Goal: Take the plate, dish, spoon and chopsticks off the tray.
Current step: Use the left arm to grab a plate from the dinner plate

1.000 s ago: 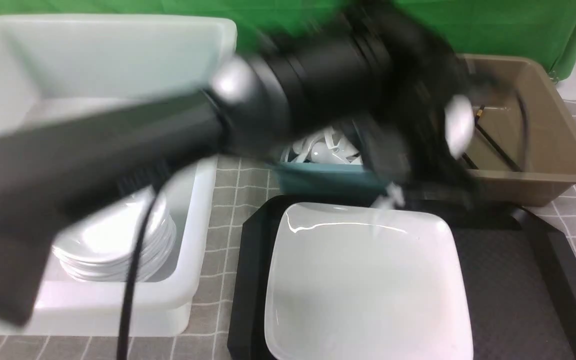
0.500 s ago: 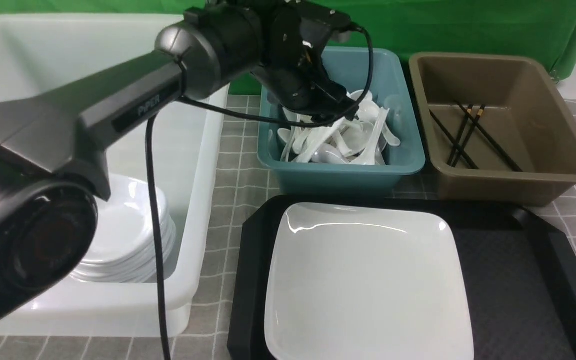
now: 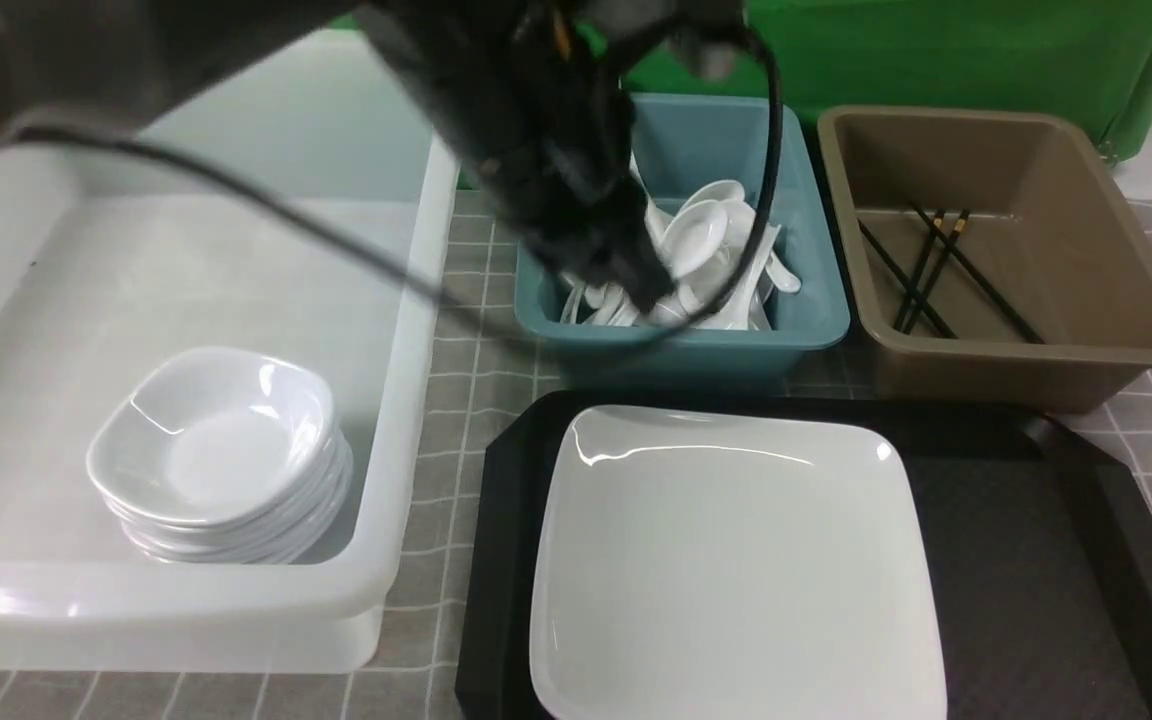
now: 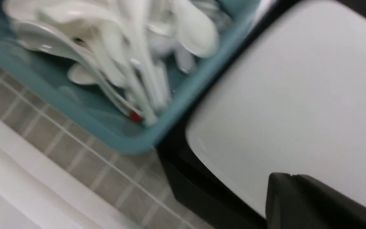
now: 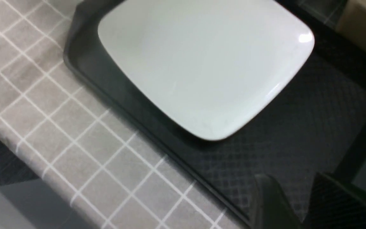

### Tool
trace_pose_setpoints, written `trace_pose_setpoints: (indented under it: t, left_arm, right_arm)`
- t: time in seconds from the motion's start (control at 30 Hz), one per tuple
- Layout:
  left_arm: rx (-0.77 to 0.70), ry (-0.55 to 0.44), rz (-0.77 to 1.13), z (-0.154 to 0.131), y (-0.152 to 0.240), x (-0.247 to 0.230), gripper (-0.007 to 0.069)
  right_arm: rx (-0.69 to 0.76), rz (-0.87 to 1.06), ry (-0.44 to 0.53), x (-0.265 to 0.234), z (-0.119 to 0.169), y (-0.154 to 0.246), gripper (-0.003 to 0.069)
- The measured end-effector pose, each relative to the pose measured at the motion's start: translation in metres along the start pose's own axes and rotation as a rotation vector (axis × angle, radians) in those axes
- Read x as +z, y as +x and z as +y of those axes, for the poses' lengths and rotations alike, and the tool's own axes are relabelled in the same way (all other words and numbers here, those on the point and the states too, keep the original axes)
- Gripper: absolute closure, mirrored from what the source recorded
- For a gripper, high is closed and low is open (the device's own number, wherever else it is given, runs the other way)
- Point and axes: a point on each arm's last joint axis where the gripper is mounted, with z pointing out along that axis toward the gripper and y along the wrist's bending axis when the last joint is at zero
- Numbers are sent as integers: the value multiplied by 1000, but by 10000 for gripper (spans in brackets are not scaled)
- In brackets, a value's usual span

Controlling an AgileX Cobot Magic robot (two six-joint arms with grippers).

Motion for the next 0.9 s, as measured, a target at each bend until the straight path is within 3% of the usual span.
trace_pose_setpoints:
  t: [0.13, 0.27, 0.4, 0.5, 0.57, 0.63, 0.73, 0.9]
  left_arm:
    - [150, 54, 43, -34, 33, -1, 615]
    - [411, 144, 73, -76, 84, 20, 606]
    - [501, 160, 60, -92, 106, 40, 567]
    - [572, 158, 28, -97, 114, 51, 508]
    - [628, 141, -22, -99, 117, 57, 425]
    - [643, 129, -40, -99, 116, 58, 404]
    - [699, 99, -82, -99, 115, 66, 284]
    - [738, 116, -51, -101, 116, 89, 211]
  right_arm:
    - [18, -48, -10, 0, 1, -4, 433]
    - [46, -129, -33, -1, 3, -12, 535]
    - [67, -172, -66, -2, 5, -16, 610]
    - [97, -185, -90, -2, 7, -17, 629]
    - [108, -189, -104, -2, 8, -17, 631]
    - [111, -191, -108, -2, 9, -18, 632]
    - [137, -187, -121, -2, 10, -18, 632]
    - [157, -182, -134, -2, 11, -18, 631]
